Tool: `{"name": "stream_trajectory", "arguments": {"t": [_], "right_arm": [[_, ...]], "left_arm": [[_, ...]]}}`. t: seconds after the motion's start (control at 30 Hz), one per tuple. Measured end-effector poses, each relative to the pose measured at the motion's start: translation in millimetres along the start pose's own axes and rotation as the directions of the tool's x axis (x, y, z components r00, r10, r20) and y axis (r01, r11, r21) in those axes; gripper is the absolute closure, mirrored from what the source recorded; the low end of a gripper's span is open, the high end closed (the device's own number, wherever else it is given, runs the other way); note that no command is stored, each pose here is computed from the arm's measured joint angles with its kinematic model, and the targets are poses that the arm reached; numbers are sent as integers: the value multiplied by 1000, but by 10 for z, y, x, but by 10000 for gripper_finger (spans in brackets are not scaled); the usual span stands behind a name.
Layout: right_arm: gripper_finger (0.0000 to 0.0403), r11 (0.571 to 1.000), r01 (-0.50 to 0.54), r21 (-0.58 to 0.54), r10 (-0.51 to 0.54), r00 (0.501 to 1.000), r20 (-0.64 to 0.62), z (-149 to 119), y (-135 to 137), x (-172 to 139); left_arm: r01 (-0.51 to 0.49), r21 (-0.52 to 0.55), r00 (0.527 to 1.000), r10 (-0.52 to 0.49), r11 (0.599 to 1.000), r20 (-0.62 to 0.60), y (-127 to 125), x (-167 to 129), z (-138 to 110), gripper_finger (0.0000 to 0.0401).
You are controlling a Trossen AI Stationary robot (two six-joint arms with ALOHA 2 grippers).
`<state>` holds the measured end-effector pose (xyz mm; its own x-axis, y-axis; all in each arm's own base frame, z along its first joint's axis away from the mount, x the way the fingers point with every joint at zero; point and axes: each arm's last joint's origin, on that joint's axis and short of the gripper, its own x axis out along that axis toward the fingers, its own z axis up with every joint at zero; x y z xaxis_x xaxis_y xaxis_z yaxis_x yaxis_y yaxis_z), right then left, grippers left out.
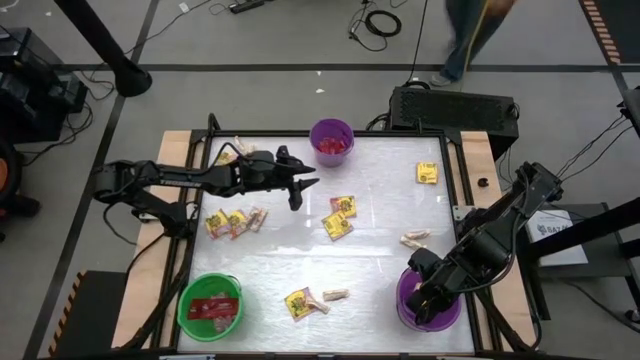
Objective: Sort candy by brand, put in halloween buckets
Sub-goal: Put the yellow candy into the bottom purple bucket
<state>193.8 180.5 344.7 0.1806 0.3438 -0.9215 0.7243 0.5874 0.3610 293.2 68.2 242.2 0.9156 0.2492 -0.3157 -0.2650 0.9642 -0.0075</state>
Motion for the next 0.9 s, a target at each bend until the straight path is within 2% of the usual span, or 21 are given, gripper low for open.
{"name": "stream_trajectory", "arguments": {"t": [0.27,0.43,0.67,0.9], "right_arm": [[389,996,44,-73,-48,998,-51,-31,37,118],[366,992,100,-77,-106,991,-82,-54,25,183],[334,991,112,-71,-118,990,-77,-41,17,186],[323,993,85,-82,-89,995,-49,223,23,129]], "left_arm": [[1,-2,998,-1,1000,56,-1,-2,54,240],[1,-2,999,-1,1000,54,-1,-2,52,240],[4,-2,999,-4,1000,53,-2,-2,52,240],[48,-1,998,-48,999,51,-28,-2,50,240]]}}
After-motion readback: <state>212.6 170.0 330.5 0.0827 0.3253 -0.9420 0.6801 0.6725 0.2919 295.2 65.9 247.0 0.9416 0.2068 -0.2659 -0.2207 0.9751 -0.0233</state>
